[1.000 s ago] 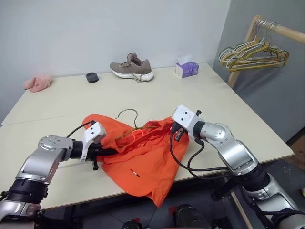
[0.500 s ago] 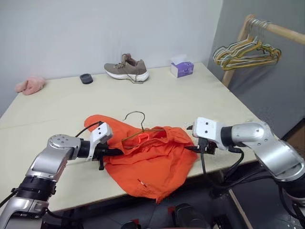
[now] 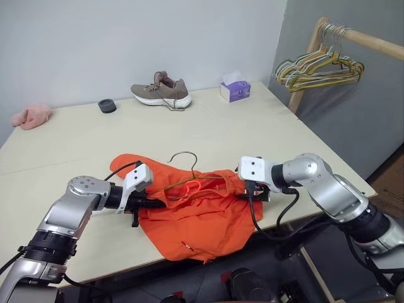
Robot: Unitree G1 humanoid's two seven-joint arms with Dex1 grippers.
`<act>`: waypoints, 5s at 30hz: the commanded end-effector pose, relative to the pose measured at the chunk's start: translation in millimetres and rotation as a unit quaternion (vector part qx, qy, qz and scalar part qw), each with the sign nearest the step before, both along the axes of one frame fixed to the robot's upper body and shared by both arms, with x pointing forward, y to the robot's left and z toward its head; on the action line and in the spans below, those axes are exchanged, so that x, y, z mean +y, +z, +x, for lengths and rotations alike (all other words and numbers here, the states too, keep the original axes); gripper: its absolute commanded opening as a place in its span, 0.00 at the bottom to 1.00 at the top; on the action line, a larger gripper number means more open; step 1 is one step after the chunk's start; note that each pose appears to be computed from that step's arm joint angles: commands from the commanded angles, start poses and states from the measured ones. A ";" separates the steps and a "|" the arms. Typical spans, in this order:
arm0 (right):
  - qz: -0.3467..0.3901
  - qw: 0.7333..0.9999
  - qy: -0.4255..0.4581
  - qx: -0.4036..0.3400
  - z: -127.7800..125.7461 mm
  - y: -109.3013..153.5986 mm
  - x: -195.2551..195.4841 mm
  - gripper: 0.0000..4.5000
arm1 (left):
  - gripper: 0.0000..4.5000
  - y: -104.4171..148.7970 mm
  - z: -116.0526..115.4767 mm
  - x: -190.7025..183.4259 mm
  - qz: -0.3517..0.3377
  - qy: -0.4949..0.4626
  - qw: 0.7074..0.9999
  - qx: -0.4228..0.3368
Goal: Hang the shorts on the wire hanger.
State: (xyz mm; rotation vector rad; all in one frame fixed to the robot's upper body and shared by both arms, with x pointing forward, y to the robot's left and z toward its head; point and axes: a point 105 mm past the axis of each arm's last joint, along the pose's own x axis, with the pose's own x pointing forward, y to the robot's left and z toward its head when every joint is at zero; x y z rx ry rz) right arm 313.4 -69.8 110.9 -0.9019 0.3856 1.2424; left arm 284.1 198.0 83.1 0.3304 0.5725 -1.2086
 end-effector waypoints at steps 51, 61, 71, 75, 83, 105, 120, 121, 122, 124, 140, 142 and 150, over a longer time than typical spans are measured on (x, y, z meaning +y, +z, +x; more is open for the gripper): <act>0.209 0.848 -0.484 0.055 -0.9 16.7 -164.4 0.00 | 0.64 102.5 13.6 -57.7 -0.302 0.098 0.941 -0.119; 0.176 0.755 -0.630 -0.048 -23.6 13.7 -232.3 0.00 | 0.64 134.4 9.9 -102.6 -0.346 0.021 0.919 -0.189; 0.170 0.649 -0.718 -0.186 -29.9 48.8 -283.1 0.00 | 0.64 145.5 10.3 -119.6 -0.374 -0.004 0.905 -0.204; 0.177 0.639 -0.716 -0.218 -25.8 64.3 -281.1 0.00 | 0.64 151.1 6.9 -127.0 -0.389 -0.015 0.896 -0.212; 0.217 0.602 -0.722 -0.263 -9.3 88.8 -271.9 0.00 | 0.64 147.0 0.7 -139.0 -0.382 -0.032 0.891 -0.244; 0.276 0.505 -0.815 -0.077 11.3 73.8 -282.8 0.00 | 0.64 148.8 -9.2 -157.8 -0.392 -0.072 0.881 -0.254; 0.303 0.494 -0.810 -0.092 24.5 97.7 -292.5 0.00 | 0.64 168.8 -16.0 -170.4 -0.413 -0.103 0.868 -0.255; 0.305 0.492 -0.811 -0.088 25.5 97.8 -293.7 0.00 | 0.64 169.8 -16.4 -171.3 -0.415 -0.105 0.867 -0.255; 0.306 0.492 -0.811 -0.088 26.6 99.4 -295.2 0.00 | 0.64 170.8 -16.7 -172.1 -0.416 -0.107 0.866 -0.256; 0.313 0.490 -0.809 -0.086 29.2 103.8 -297.1 0.00 | 0.64 172.3 -16.9 -173.3 -0.417 -0.110 0.865 -0.257; 0.338 0.509 -0.790 -0.056 30.3 95.8 -277.6 0.00 | 0.64 178.7 -19.2 -178.4 -0.434 -0.125 0.859 -0.240; 0.348 0.512 -0.783 -0.065 29.0 98.8 -274.3 0.00 | 0.64 181.0 -17.8 -178.1 -0.441 -0.121 0.857 -0.236; 0.380 0.516 -0.761 -0.104 21.4 112.7 -263.2 0.55 | 0.64 182.1 -15.9 -178.6 -0.453 -0.117 0.857 -0.217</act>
